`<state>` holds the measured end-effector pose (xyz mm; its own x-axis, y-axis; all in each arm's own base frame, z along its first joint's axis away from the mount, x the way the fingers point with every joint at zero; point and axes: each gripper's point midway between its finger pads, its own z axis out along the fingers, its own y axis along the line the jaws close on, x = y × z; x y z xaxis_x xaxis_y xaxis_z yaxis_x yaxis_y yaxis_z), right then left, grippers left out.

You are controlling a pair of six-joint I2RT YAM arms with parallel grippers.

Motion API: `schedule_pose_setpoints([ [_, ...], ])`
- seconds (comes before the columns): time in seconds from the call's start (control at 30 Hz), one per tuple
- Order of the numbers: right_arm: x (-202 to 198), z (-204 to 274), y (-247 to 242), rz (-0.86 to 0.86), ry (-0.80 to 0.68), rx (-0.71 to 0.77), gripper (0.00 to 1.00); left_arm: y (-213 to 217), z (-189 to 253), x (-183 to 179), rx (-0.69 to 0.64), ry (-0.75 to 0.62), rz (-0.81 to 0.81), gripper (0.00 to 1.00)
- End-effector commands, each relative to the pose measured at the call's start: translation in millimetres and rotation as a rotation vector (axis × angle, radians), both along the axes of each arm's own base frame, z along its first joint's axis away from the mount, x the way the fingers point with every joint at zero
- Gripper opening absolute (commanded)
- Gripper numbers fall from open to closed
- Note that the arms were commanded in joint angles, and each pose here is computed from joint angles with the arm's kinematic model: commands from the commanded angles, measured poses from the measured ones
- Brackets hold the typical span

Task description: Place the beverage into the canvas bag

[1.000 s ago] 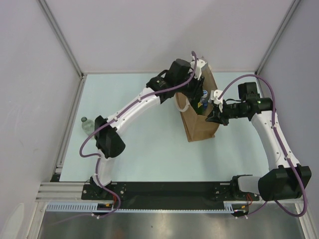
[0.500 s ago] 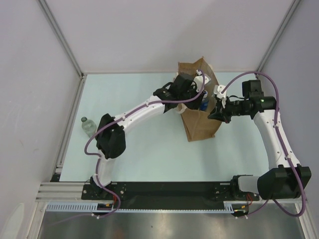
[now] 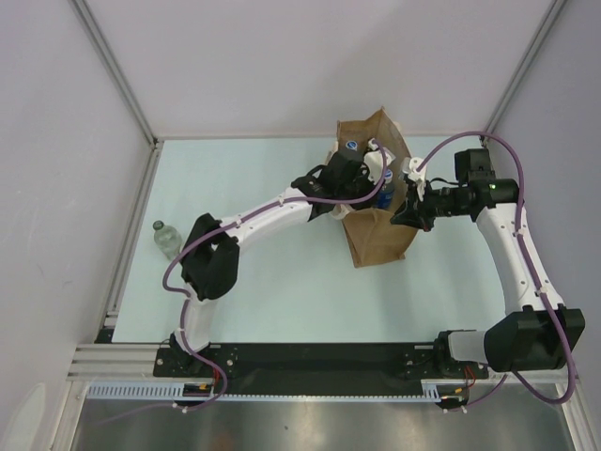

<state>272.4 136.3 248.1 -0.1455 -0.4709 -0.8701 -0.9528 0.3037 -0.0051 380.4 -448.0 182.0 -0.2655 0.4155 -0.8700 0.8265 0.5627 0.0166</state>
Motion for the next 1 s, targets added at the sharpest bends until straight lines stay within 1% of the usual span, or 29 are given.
schedule_pose_setpoints([
  [0.0,-4,50,13,0.054,-0.113,0.107,0.00,9,76,9,-0.103,-0.142,0.070,0.42],
  [0.03,-3,49,12,0.053,-0.110,0.106,0.00,13,90,8,-0.123,-0.159,0.086,0.46],
  [0.07,-3,49,13,0.054,-0.110,0.105,0.00,15,99,8,-0.137,-0.168,0.097,0.54],
  [0.13,-1,47,12,0.051,-0.108,0.100,0.00,24,122,10,-0.169,-0.195,0.139,0.59],
  [0.17,-2,47,12,0.054,-0.108,0.101,0.00,26,130,9,-0.183,-0.203,0.147,0.64],
  [0.23,-1,45,11,0.051,-0.105,0.098,0.00,33,142,11,-0.199,-0.217,0.170,0.67],
  [0.27,0,45,11,0.052,-0.101,0.097,0.00,38,155,9,-0.216,-0.230,0.180,0.71],
  [0.33,0,43,11,0.054,-0.100,0.092,0.00,47,171,9,-0.233,-0.248,0.212,0.74],
  [0.37,0,42,11,0.055,-0.101,0.089,0.00,56,184,7,-0.251,-0.260,0.235,0.81],
  [0.43,-2,40,11,0.062,-0.099,0.082,0.00,73,195,9,-0.254,-0.279,0.305,0.89],
  [0.47,-3,38,11,0.071,-0.103,0.076,0.00,81,198,9,-0.254,-0.274,0.336,0.98],
  [0.5,-3,35,12,0.076,-0.103,0.065,0.02,94,208,5,-0.258,-0.286,0.362,1.00],
  [0.57,-6,28,13,0.088,-0.099,0.050,0.06,115,210,4,-0.270,-0.240,0.434,1.00],
  [0.6,-6,25,13,0.090,-0.097,0.037,0.08,128,218,-2,-0.289,-0.231,0.453,1.00],
  [0.63,-7,20,16,0.101,-0.093,0.025,0.13,138,219,-5,-0.297,-0.214,0.473,1.00],
  [0.7,-7,9,16,0.103,-0.084,-0.009,0.16,161,205,-8,-0.311,-0.138,0.533,1.00],
  [0.73,-10,5,19,0.118,-0.079,-0.018,0.18,179,219,-18,-0.354,-0.137,0.556,1.00],
  [0.77,-11,3,20,0.123,-0.082,-0.026,0.18,190,216,-23,-0.382,-0.090,0.595,1.00],
  [0.8,-13,-2,19,0.129,-0.081,-0.038,0.19,207,202,-23,-0.375,-0.059,0.638,1.00],
  [0.83,-14,-4,21,0.137,-0.081,-0.040,0.22,224,211,-35,-0.414,-0.055,0.654,1.00],
  [0.87,-15,-5,22,0.140,-0.080,-0.046,0.26,240,196,-37,-0.424,-0.013,0.703,1.00],
  [0.9,-16,-7,22,0.144,-0.076,-0.047,0.31,251,195,-41,-0.439,-0.005,0.725,1.00],
  [0.93,-16,-7,23,0.144,-0.078,-0.046,0.41,263,191,-46,-0.446,0.007,0.755,1.00],
  [0.97,-17,-7,24,0.148,-0.075,-0.043,0.46,283,190,-56,-0.483,0.014,0.807,1.00],
])
